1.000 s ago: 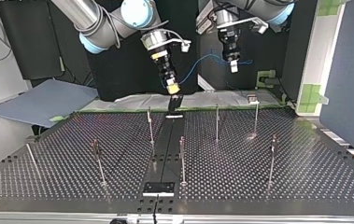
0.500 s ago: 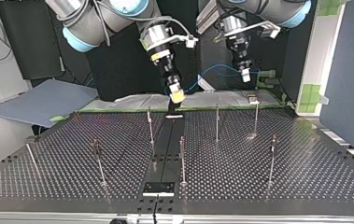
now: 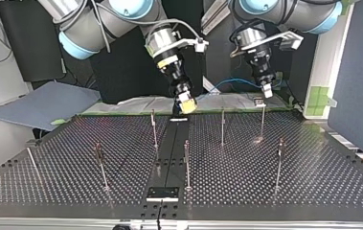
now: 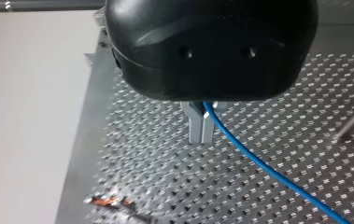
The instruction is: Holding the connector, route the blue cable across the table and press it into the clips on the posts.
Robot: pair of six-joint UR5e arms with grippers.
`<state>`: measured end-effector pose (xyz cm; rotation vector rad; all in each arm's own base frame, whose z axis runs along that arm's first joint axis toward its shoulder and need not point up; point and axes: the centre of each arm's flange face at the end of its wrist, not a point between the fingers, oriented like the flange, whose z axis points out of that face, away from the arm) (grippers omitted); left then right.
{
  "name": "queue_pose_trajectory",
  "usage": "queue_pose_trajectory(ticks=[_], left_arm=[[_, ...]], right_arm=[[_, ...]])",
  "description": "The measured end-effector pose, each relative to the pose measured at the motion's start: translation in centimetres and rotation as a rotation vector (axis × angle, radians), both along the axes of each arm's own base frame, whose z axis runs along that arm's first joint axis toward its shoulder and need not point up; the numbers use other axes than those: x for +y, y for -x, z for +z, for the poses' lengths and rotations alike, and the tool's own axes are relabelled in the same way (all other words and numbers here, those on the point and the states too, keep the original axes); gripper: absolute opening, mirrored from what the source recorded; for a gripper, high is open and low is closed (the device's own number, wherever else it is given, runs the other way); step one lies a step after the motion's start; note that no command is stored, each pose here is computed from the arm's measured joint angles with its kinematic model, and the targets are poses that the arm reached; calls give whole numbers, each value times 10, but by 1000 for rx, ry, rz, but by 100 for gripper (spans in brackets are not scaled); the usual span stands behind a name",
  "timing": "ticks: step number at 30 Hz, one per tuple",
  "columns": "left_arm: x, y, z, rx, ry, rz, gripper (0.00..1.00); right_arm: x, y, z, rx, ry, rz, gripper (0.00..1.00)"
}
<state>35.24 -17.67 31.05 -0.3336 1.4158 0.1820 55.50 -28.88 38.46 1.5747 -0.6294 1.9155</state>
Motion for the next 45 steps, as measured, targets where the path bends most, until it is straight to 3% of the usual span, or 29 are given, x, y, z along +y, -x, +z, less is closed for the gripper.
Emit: queue_pose_trajectory(ticks=[5, 19, 29, 36, 45], left_arm=[[4, -9, 18, -23, 16, 13, 0], [20, -42, 48, -69, 17, 67, 0], [35, -67, 74, -121, 19, 66, 0], [52, -80, 76, -125, 11, 66, 0], [77, -109, 68, -121, -6, 69, 0]], right_arm=[[-4, -6, 13, -15, -3, 6, 0], [-25, -29, 21, -18, -20, 11, 0], [-38, -46, 35, -34, -10, 12, 0], [-46, -59, 42, -54, -1, 16, 0], [-52, -70, 34, -51, -5, 19, 0]])
